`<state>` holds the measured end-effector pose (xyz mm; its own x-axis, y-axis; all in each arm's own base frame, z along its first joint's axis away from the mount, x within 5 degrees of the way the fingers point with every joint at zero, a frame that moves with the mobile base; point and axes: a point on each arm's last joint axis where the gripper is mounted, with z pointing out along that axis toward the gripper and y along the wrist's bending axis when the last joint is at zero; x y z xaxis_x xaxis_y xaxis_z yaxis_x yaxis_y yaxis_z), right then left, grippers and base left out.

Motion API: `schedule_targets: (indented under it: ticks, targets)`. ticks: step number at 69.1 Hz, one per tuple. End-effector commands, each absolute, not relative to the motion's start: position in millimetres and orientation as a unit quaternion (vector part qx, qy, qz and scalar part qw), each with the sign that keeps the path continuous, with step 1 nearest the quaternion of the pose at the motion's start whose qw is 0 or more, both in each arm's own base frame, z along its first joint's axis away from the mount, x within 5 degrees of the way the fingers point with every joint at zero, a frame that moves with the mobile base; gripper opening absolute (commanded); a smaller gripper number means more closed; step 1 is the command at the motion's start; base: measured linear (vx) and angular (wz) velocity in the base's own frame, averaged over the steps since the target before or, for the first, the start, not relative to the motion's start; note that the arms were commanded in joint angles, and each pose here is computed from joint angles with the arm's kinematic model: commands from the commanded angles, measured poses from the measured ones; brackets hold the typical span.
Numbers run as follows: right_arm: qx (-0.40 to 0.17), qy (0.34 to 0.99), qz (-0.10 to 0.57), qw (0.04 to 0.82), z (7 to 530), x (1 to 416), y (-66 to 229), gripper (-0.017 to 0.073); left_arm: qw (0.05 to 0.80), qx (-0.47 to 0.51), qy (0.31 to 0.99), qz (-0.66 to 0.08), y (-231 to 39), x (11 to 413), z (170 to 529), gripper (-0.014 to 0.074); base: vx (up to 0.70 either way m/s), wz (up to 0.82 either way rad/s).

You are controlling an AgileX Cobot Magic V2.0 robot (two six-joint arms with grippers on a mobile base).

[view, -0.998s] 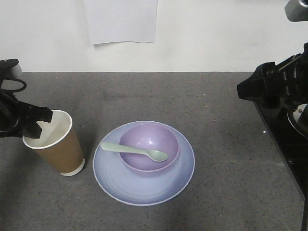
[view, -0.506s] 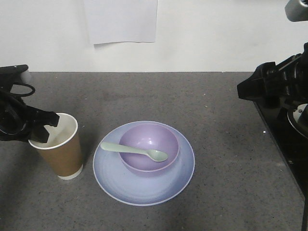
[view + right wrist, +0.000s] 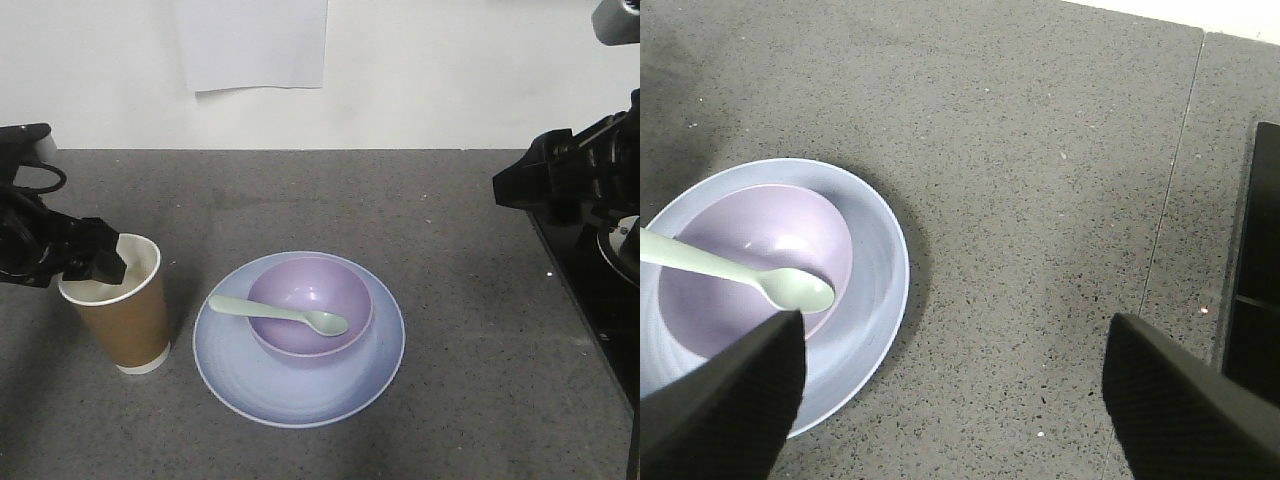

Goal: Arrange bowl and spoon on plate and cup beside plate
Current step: 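Release the cup and raise the left gripper away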

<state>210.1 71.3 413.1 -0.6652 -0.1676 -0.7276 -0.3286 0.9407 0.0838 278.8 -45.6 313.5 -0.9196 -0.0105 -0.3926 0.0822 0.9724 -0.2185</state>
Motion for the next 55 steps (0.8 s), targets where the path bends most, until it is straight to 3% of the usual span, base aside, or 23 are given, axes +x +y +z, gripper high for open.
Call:
schedule_targets:
  ticks: [1, 20, 39, 55]
  targets:
    - [-0.134, 0.887, 0.106, 0.429, 428, 208, 69, 0.0590, 0.266, 0.024, 0.956, -0.118, -46, 271, 342, 0.0607, 0.00, 0.00]
    - [-0.132, 0.884, 0.098, 0.438, 429, 210, 68, 0.0590, 0.366, 0.025, 0.923, -0.118, -41, 239, 385, 0.0587, 0.00, 0.00]
    - [-0.121, 0.894, 0.057, 0.428, 427, 206, 59, 0.0590, 0.467, -0.006, 0.881, -0.070, -23, 189, 425, 0.0585, 0.00, 0.00]
    - [-0.099, 0.874, 0.027, 0.475, 419, 177, 42, 0.0590, 0.509, -0.013, 0.857, -0.075, -18, 152, 414, 0.0585, 0.00, 0.00]
